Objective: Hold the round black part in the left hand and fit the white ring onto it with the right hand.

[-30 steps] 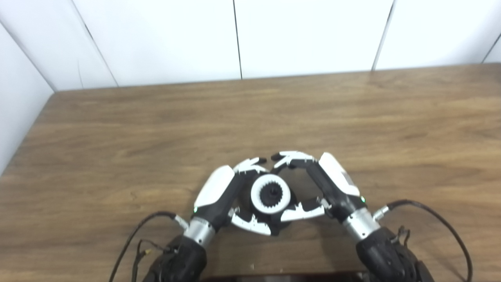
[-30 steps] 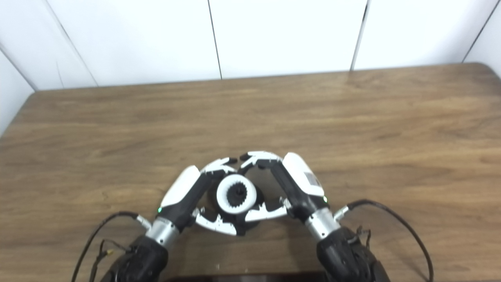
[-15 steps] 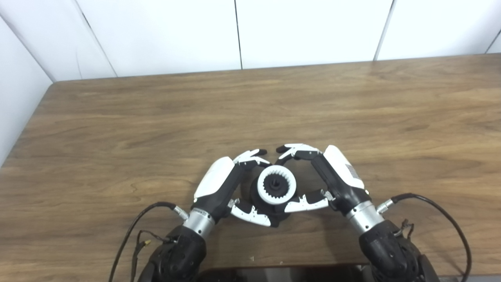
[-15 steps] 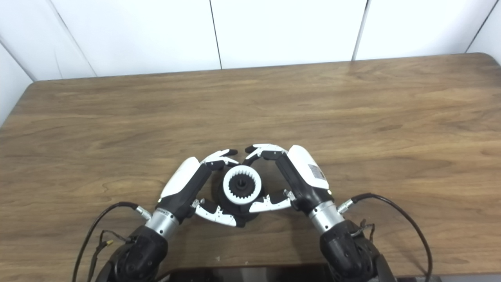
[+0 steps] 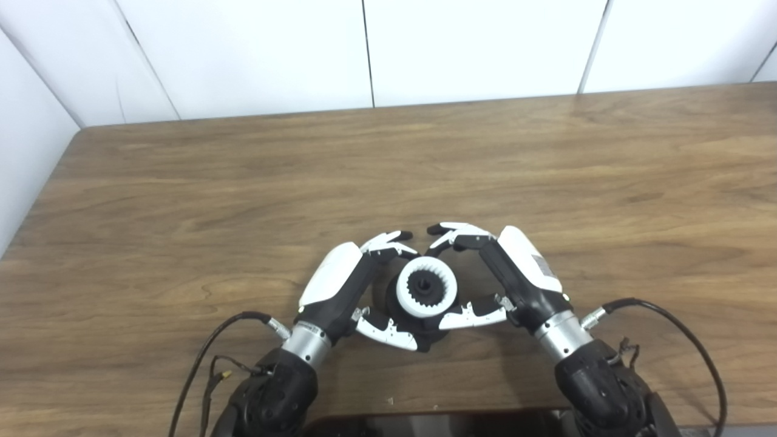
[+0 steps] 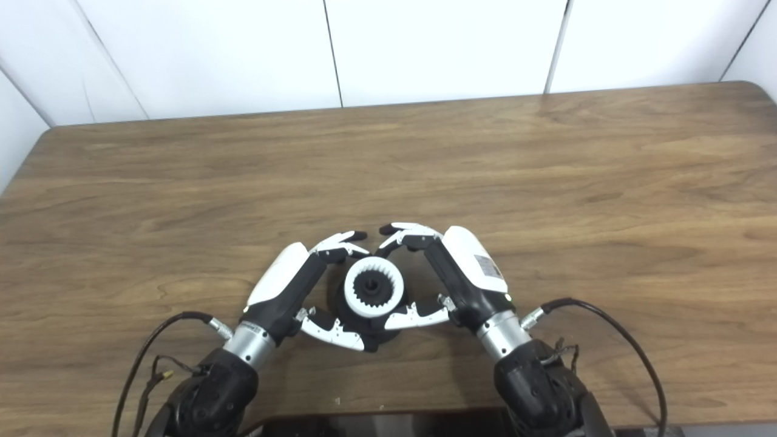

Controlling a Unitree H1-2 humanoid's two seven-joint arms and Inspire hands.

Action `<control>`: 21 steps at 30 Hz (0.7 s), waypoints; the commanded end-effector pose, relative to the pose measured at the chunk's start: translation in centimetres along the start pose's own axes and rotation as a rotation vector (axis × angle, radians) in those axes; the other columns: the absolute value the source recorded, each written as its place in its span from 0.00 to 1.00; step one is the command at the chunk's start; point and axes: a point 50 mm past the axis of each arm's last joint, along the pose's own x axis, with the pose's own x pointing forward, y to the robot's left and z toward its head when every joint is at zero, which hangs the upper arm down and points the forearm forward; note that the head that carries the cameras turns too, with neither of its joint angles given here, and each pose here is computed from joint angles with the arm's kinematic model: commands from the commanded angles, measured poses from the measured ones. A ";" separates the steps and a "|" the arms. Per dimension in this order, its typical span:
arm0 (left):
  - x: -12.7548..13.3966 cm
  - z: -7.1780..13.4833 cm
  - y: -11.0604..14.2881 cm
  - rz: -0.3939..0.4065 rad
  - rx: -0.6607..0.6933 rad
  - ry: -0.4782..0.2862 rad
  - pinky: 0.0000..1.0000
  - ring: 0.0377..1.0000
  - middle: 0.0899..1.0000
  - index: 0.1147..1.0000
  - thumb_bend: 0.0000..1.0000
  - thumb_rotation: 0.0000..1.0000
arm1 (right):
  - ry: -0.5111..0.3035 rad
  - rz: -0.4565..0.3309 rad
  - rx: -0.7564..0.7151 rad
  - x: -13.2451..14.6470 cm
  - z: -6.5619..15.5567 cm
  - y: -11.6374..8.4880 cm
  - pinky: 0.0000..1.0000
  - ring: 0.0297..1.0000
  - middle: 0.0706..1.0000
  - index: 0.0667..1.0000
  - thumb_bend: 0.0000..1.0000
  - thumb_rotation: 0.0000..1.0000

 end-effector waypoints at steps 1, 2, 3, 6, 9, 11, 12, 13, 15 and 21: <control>0.0 0.9 0.8 0.013 -0.002 -0.041 0.78 0.93 0.90 0.52 0.93 0.19 | 0.028 0.009 -0.048 0.1 -0.2 -0.7 0.73 0.84 0.85 0.72 0.84 0.40; 0.0 0.8 0.8 0.013 0.000 -0.041 0.78 0.93 0.90 0.52 0.93 0.19 | 0.024 0.010 -0.047 0.1 -0.1 -0.8 0.73 0.84 0.86 0.74 0.87 0.42; 0.1 0.8 0.8 0.014 0.000 -0.041 0.78 0.93 0.90 0.52 0.93 0.19 | 0.021 0.011 -0.044 0.1 0.0 -0.8 0.73 0.85 0.86 0.76 0.89 0.44; 0.1 0.8 0.8 0.013 -0.003 -0.043 0.78 0.93 0.90 0.52 0.93 0.19 | 0.014 0.023 -0.043 0.1 0.3 -1.0 0.74 0.86 0.88 0.82 0.95 0.51; 0.1 0.9 0.8 0.013 -0.005 -0.042 0.78 0.93 0.90 0.51 0.93 0.19 | 0.012 0.039 -0.044 0.1 0.5 -1.0 0.75 0.86 0.89 0.84 0.98 0.54; 0.1 0.9 0.8 0.013 -0.004 -0.043 0.78 0.93 0.90 0.51 0.93 0.19 | 0.014 0.048 -0.046 0.0 0.6 -1.1 0.76 0.87 0.89 0.86 1.00 0.54; 0.1 0.9 0.8 0.013 -0.003 -0.044 0.78 0.93 0.90 0.52 0.93 0.19 | 0.015 0.052 -0.050 0.0 0.6 -1.1 0.76 0.87 0.90 0.87 1.00 0.54; 0.1 0.9 0.8 0.013 -0.003 -0.044 0.78 0.93 0.90 0.52 0.93 0.19 | 0.015 0.055 -0.052 0.0 0.6 -1.1 0.76 0.87 0.90 0.87 1.00 0.55; 0.1 1.0 0.8 0.011 -0.005 -0.040 0.79 0.93 0.90 0.52 0.93 0.20 | 0.016 0.060 -0.057 0.0 0.6 -1.1 0.76 0.87 0.90 0.89 1.00 0.55; 0.1 0.9 0.8 0.011 -0.007 -0.039 0.79 0.93 0.90 0.52 0.93 0.20 | 0.013 0.070 -0.069 0.0 0.5 -1.0 0.77 0.88 0.92 0.95 1.00 0.57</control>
